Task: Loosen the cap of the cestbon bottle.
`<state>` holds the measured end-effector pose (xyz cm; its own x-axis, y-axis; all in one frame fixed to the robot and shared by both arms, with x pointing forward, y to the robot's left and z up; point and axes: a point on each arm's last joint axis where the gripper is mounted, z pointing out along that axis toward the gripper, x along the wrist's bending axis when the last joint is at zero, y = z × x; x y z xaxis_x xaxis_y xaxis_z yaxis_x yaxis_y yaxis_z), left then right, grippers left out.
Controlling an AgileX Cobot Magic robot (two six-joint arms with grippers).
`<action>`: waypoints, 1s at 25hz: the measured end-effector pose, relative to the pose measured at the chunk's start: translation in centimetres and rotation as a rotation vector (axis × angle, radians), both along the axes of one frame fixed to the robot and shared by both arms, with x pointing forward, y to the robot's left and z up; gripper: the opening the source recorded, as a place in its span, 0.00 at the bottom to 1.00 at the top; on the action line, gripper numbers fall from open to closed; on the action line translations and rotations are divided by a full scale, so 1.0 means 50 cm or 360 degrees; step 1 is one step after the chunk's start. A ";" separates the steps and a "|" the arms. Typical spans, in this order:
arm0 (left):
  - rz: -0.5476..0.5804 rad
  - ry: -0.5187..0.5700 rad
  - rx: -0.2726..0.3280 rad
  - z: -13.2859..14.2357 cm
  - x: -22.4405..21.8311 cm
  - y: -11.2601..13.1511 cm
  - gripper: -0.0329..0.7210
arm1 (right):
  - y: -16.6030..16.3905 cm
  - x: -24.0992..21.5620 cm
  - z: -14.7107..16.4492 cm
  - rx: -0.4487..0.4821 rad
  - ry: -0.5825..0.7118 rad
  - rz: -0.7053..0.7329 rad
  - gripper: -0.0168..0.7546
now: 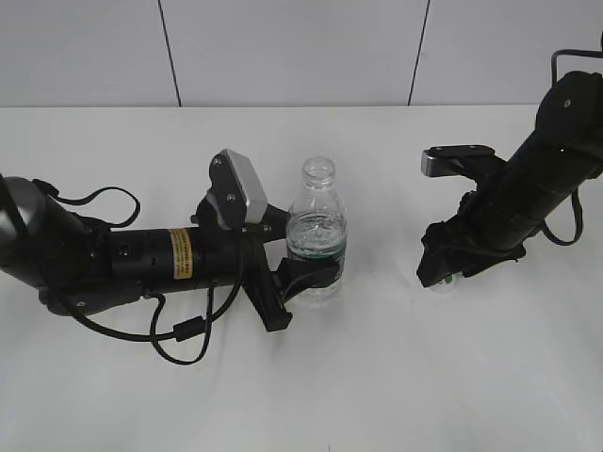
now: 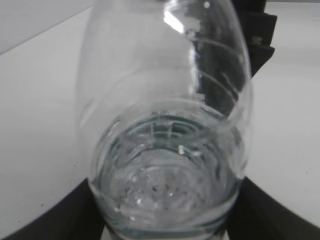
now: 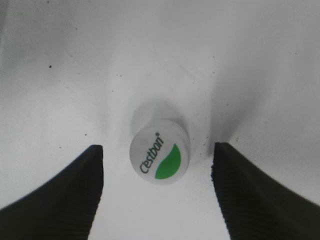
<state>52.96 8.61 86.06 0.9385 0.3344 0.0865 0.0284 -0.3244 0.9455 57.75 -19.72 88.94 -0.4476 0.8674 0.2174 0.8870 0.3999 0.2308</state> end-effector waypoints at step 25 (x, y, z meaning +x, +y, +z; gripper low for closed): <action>-0.0043 -0.0032 -0.0023 0.012 0.010 0.024 0.82 | 0.000 -0.013 -0.001 -0.0003 0.0101 0.0051 0.77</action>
<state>53.44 9.80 86.67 0.9453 0.3101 0.1009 0.0007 -0.3111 0.9504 57.11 -19.71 88.89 -0.4604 0.8533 0.2447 0.8866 0.4287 0.1735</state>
